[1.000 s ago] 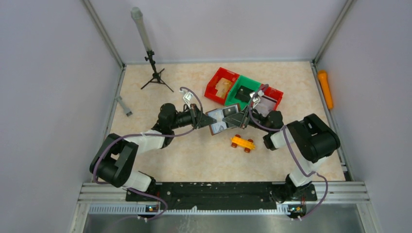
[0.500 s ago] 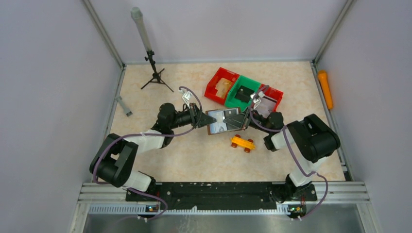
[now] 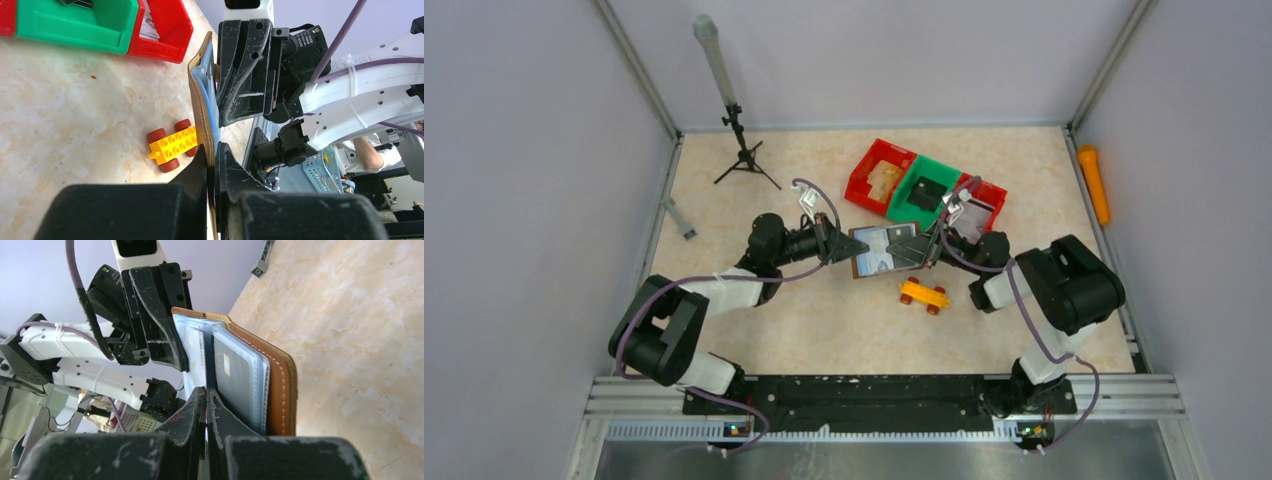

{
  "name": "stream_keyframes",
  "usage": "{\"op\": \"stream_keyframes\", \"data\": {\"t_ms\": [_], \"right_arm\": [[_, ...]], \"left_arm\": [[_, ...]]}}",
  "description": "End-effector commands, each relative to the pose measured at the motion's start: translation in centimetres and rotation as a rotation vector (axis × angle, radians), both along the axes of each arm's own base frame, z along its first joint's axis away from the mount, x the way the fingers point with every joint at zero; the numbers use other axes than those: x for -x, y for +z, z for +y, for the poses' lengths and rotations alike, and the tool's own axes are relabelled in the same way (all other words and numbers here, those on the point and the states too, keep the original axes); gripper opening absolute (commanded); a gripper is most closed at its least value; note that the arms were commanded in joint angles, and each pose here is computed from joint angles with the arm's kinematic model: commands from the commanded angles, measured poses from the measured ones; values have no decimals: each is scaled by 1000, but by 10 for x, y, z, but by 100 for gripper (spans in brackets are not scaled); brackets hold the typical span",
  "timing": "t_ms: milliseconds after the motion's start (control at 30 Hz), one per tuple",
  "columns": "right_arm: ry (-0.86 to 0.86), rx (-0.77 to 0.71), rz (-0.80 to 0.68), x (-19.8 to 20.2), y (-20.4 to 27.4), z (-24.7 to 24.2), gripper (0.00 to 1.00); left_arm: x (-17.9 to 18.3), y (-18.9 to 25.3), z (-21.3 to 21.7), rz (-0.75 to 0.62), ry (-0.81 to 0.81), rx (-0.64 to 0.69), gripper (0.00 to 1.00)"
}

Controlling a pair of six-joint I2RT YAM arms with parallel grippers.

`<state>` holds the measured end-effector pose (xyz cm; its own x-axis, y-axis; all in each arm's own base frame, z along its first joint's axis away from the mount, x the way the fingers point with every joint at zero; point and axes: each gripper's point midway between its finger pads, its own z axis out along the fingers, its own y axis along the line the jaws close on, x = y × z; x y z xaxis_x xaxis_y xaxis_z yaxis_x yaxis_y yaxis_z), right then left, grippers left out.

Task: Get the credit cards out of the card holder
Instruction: Remove the credit card from the card holder.

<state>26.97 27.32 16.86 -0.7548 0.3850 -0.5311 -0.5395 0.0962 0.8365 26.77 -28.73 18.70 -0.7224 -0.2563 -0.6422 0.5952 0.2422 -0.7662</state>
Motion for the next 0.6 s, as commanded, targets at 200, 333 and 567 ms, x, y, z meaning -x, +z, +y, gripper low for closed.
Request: {"op": "stream_keyframes", "data": {"t_ms": [200,333,567], "right_arm": [[-61,-52,-146,-5,29,-17,0],[-61,-51,-147,-6,29,-17,0],[-36,-72,-164,-1,32,-15,23]], "left_arm": [[2,26,6,-86,-6,73,0],[1,25,6,-81,-5,73,0],[4,27,3,-75,-41,93,0]]}}
